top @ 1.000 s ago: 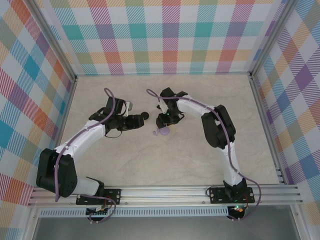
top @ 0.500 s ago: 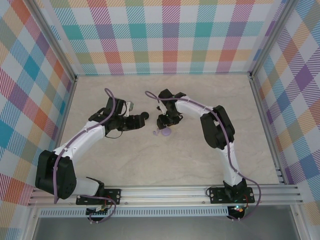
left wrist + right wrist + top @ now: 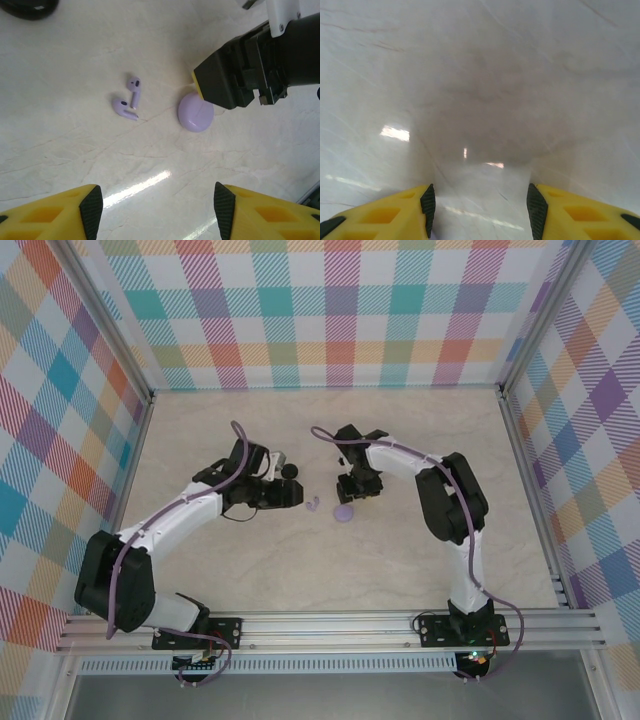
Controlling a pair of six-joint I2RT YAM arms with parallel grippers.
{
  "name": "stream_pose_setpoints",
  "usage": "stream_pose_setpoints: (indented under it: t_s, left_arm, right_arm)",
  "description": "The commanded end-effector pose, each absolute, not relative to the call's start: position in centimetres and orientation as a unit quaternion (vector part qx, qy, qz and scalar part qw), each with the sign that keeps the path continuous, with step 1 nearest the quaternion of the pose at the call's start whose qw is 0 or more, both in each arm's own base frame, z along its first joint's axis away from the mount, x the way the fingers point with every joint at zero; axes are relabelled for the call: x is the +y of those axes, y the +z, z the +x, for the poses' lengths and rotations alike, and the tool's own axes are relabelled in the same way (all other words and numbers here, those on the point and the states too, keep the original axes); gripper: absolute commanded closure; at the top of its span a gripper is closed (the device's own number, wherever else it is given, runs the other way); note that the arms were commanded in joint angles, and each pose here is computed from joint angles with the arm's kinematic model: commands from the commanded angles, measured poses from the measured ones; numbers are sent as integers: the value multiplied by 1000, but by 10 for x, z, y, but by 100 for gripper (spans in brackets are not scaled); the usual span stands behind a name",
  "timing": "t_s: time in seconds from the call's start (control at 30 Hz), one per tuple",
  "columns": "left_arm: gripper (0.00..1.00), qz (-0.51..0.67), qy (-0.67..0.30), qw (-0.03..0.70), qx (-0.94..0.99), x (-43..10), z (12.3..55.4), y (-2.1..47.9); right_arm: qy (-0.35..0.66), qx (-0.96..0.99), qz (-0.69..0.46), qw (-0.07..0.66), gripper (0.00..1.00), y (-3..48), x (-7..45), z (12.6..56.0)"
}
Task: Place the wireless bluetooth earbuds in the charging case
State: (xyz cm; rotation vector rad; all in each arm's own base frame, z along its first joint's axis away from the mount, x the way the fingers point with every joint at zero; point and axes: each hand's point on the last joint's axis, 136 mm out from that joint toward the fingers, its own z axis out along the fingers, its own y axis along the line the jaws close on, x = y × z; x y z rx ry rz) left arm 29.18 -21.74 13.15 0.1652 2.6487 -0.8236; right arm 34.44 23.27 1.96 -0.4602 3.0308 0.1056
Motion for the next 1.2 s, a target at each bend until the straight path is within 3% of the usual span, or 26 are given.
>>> stream_pose_setpoints:
  t_s: [0.0,0.4,0.8,1.17]
  left_arm:
    - [40,80,-310,172,932,-233,290,136]
    - [43,81,-347,141,924,-268,290,115]
    - [44,21,-386,127,914,-289,304,88]
    - [48,18,-393,102,914,-302,292,63]
  right_arm:
    - [18,991,-131,31,47,29,218,335]
    - [68,992,-101,45,48,44,210,331]
    - [280,957,-56,47,53,74,227,314]
    - [341,939,-37,24,62,60,243,305]
